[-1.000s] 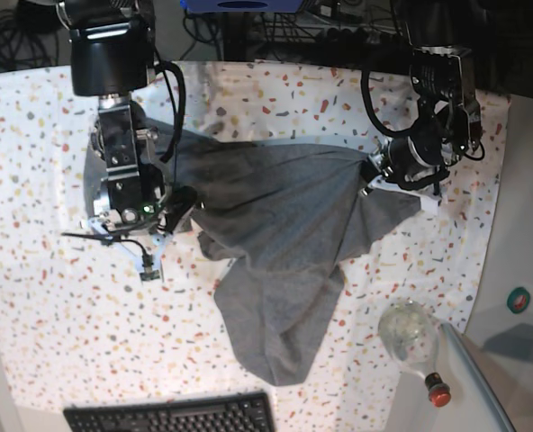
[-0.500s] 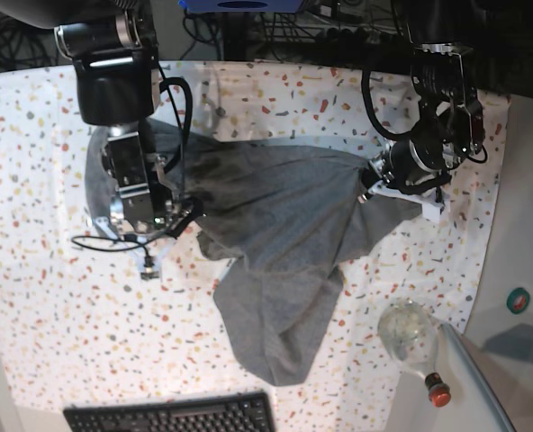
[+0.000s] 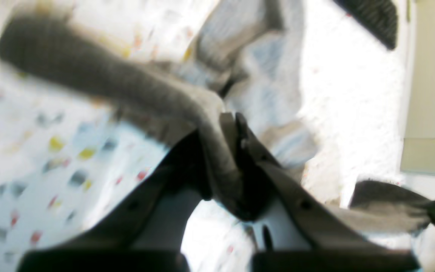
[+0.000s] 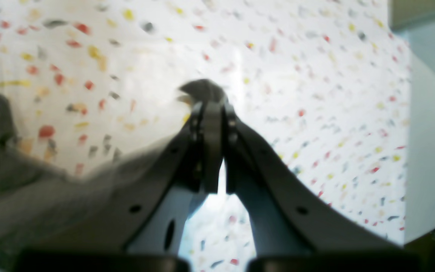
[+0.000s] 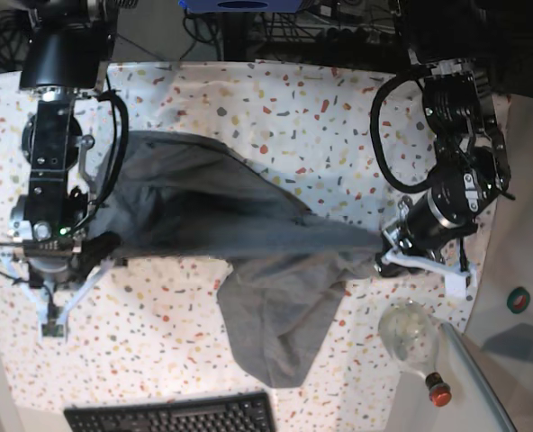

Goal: Layout the t-shirt on the table in an organized manner, then fold the t-shirt properly
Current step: 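Lift the shirt high with both grippers and lay it down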

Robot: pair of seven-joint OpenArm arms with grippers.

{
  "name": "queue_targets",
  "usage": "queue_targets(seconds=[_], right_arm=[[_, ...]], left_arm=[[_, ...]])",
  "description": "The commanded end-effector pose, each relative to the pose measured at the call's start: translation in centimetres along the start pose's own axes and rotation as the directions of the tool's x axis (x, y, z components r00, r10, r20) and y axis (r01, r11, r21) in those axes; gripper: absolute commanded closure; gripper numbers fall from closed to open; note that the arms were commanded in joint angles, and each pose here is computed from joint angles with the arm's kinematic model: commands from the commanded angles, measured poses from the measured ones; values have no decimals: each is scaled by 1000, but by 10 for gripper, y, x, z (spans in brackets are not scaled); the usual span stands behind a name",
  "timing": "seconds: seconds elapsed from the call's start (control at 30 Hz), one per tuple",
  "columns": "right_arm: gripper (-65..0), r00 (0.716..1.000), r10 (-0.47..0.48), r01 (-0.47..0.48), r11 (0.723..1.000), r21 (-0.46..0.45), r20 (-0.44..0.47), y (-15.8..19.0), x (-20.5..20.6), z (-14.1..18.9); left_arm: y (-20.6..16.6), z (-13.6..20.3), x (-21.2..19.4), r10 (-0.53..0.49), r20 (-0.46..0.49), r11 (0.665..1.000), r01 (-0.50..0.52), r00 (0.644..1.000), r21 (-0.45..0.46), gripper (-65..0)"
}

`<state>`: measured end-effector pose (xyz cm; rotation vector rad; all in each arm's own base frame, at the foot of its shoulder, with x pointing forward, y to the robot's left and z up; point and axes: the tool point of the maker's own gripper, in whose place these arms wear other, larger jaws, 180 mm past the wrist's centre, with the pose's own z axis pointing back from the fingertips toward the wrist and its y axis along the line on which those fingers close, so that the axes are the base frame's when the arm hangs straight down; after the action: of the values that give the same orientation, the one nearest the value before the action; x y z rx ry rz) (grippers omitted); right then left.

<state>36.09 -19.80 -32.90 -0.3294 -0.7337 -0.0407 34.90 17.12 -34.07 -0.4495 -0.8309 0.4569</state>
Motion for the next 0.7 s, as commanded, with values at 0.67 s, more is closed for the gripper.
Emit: queue_targets(seconds=[0.67], right_arm=[[0, 888, 153, 23, 927, -375, 434, -220, 281, 47]], left_arm=[[-317, -54, 186, -129, 389, 887, 282, 912, -367, 0]])
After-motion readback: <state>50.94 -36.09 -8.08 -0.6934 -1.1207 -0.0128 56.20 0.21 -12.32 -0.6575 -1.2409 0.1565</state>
